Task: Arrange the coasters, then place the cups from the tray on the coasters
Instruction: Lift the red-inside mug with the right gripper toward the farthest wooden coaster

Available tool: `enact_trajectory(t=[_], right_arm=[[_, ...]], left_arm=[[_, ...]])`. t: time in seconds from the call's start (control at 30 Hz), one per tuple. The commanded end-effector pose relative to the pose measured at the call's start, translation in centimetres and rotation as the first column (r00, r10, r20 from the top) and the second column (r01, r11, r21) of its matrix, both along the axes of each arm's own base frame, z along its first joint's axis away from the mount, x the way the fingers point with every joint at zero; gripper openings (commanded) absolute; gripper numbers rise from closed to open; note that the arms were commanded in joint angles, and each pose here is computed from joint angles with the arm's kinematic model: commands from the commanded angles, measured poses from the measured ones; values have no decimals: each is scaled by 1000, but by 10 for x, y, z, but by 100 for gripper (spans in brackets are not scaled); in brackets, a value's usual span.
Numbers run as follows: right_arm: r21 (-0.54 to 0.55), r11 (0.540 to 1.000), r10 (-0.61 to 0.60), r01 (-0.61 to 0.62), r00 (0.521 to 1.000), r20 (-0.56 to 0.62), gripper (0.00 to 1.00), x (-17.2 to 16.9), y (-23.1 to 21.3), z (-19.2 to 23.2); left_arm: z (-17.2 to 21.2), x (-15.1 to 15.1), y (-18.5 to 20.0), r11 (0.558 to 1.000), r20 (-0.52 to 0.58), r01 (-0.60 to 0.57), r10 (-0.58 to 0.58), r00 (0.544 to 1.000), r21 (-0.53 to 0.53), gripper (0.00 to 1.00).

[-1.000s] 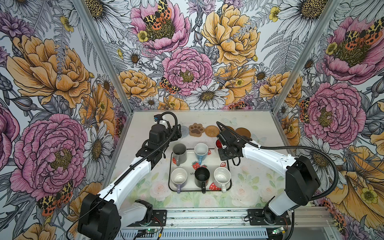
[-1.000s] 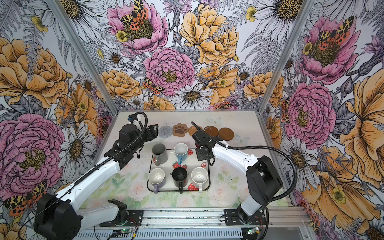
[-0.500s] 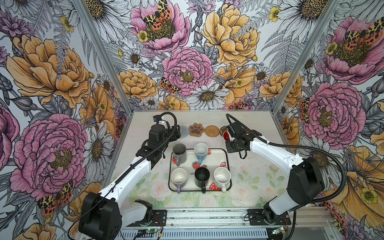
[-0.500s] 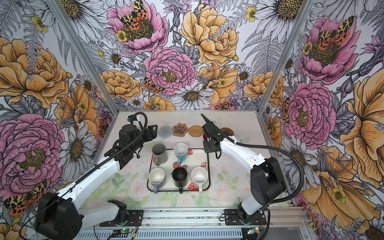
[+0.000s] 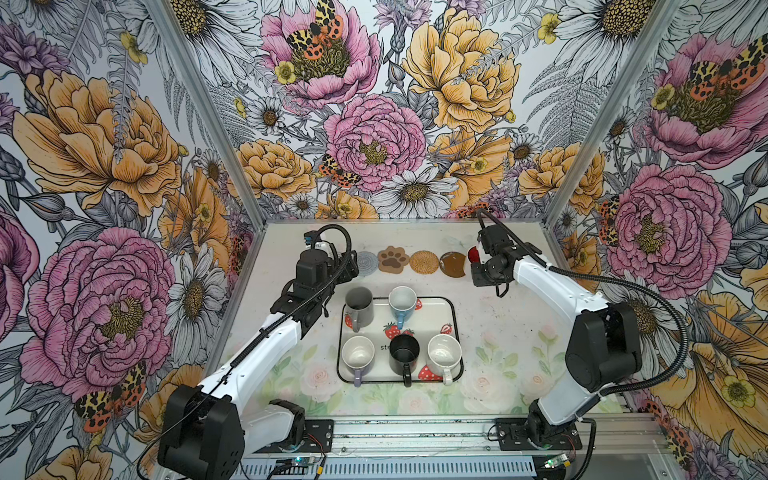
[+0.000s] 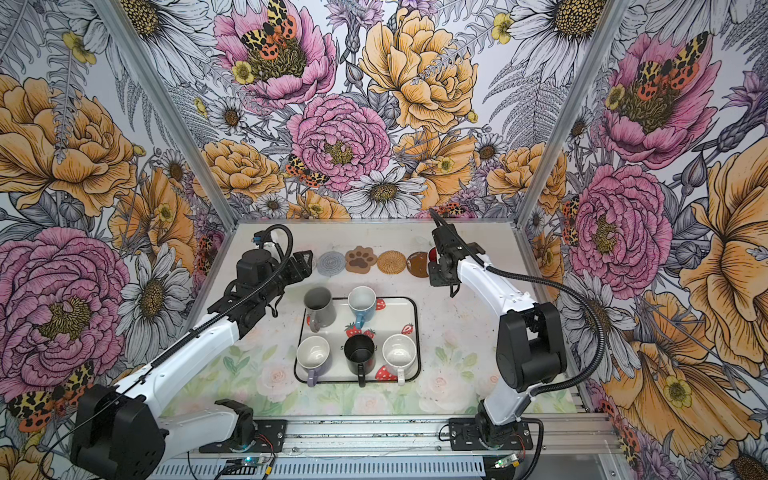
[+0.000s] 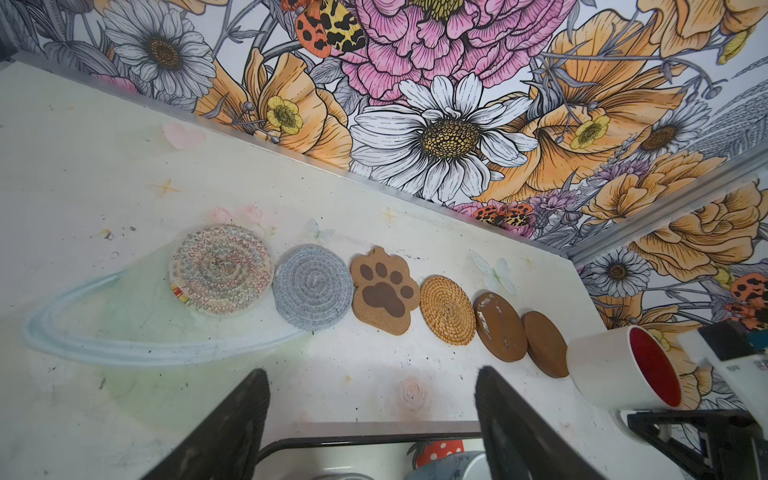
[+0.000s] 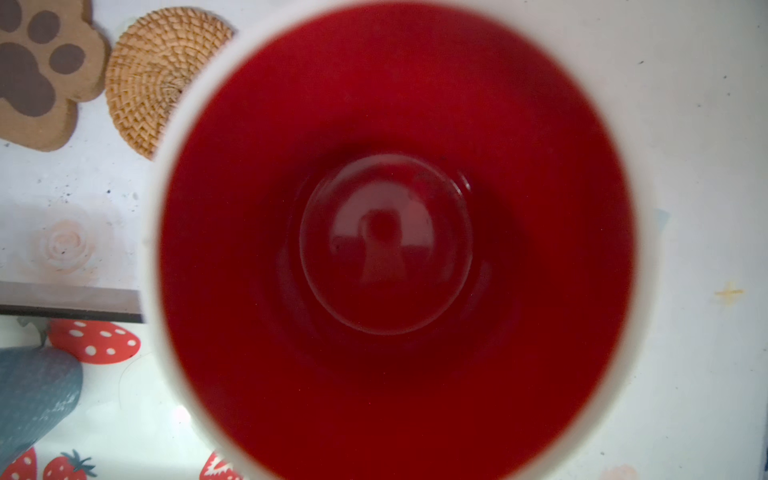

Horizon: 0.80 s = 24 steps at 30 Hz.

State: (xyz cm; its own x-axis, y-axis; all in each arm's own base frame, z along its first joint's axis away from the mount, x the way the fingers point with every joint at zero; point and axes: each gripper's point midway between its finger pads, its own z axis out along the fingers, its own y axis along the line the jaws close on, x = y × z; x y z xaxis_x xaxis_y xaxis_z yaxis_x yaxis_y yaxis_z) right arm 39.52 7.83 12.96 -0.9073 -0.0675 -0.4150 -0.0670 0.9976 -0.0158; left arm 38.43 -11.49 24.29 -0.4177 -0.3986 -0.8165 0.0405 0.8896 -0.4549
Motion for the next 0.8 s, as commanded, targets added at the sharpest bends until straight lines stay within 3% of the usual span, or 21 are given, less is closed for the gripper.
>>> enact_trajectory(t=[0.0, 0.77], right_arm=[[5, 1000, -4, 4, 995, 95, 0, 34, -9, 20], [-2, 994, -109, 109, 993, 40, 0, 82, -57, -21]], left_arm=[[2, -3, 4, 1000, 12, -3, 4, 1000, -29, 79], [2, -2, 12, 999, 12, -20, 20, 1000, -33, 80]])
